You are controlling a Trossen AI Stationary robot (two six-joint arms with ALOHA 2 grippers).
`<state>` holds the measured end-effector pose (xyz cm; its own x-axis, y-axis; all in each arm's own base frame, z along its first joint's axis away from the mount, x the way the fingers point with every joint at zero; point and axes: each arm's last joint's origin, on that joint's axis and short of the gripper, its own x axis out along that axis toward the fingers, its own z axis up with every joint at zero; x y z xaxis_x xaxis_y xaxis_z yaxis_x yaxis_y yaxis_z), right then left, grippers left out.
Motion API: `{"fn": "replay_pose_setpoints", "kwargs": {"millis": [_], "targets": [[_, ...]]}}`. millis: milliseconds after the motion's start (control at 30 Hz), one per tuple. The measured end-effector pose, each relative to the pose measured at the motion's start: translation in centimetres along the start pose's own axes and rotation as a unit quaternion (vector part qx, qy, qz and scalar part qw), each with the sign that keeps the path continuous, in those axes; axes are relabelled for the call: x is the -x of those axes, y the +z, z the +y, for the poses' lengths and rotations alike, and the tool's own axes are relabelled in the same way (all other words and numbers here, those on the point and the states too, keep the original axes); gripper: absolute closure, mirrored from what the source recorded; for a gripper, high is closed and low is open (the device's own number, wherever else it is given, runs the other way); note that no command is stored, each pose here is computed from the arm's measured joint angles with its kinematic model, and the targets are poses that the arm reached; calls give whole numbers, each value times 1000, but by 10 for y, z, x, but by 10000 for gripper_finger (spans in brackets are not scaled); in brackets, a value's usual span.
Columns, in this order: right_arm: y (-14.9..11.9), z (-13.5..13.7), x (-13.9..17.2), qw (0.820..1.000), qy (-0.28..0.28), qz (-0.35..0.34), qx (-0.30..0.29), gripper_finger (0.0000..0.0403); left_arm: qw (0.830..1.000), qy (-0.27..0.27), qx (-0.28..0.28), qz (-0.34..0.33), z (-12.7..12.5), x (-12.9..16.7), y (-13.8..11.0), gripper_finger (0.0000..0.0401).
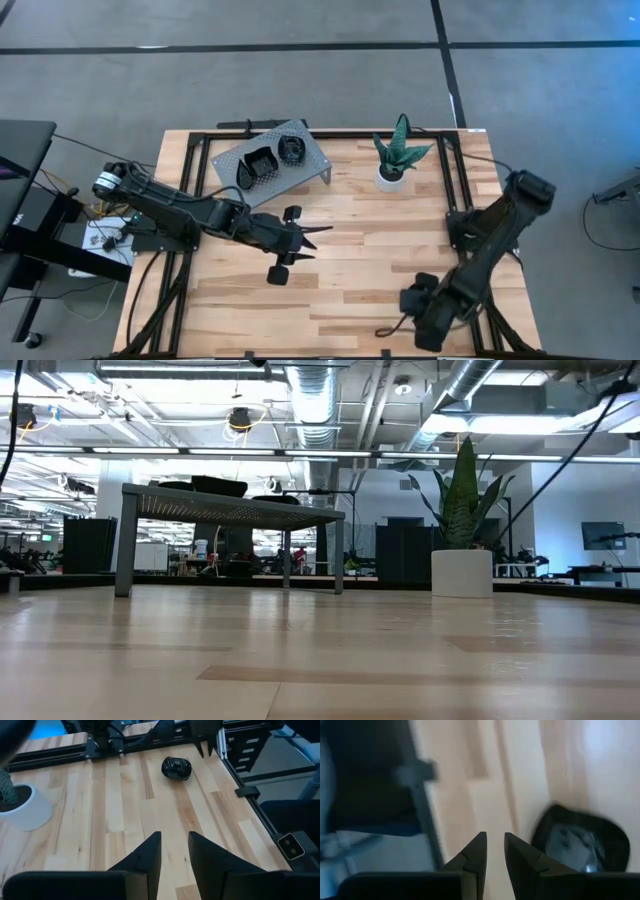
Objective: Pick & Place Mini shaped plates
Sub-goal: Stack the black leaf-shaped plate on the black leaf-shaped plate on the shelf
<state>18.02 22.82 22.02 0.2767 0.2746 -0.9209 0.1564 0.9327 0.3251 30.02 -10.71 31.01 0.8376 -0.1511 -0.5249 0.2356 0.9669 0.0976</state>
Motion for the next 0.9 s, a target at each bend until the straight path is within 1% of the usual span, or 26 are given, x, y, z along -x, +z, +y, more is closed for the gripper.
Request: {"fn": "replay_pose_setpoints", "kwargs": {"millis": [100, 167, 267, 333, 400, 500, 633, 767, 900], "targets": [[-2, 7, -14, 997, -55, 41, -18, 336, 1000, 1, 1, -3, 0, 0, 1, 302], [-2, 10, -22, 995, -83, 54, -25, 331, 1000, 1, 2, -3, 0, 0, 1, 302], [-1, 12, -38, 992, -104, 71, -31, 325, 1000, -1, 1, -3, -1, 0, 1, 302], [0, 10, -47, 989, -115, 90, -33, 321, 1000, -1, 1, -3, -1, 0, 1, 302], [1, 4, -53, 983, -138, 114, -41, 319, 1000, -1, 1, -3, -1, 0, 1, 302], [1, -3, -53, 975, -170, 135, -53, 316, 1000, 0, 1, -3, -1, 0, 1, 302], [2, -5, -52, 973, -181, 127, -65, 315, 1000, -1, 2, -3, -1, 0, 1, 302], [2, 0, -55, 978, -158, 122, -63, 314, 1000, -1, 17, -3, -1, 0, 1, 302], [-1, 2, -55, 979, -156, 120, -56, 314, 999, -2, 40, -3, -2, 0, 1, 302]]}}
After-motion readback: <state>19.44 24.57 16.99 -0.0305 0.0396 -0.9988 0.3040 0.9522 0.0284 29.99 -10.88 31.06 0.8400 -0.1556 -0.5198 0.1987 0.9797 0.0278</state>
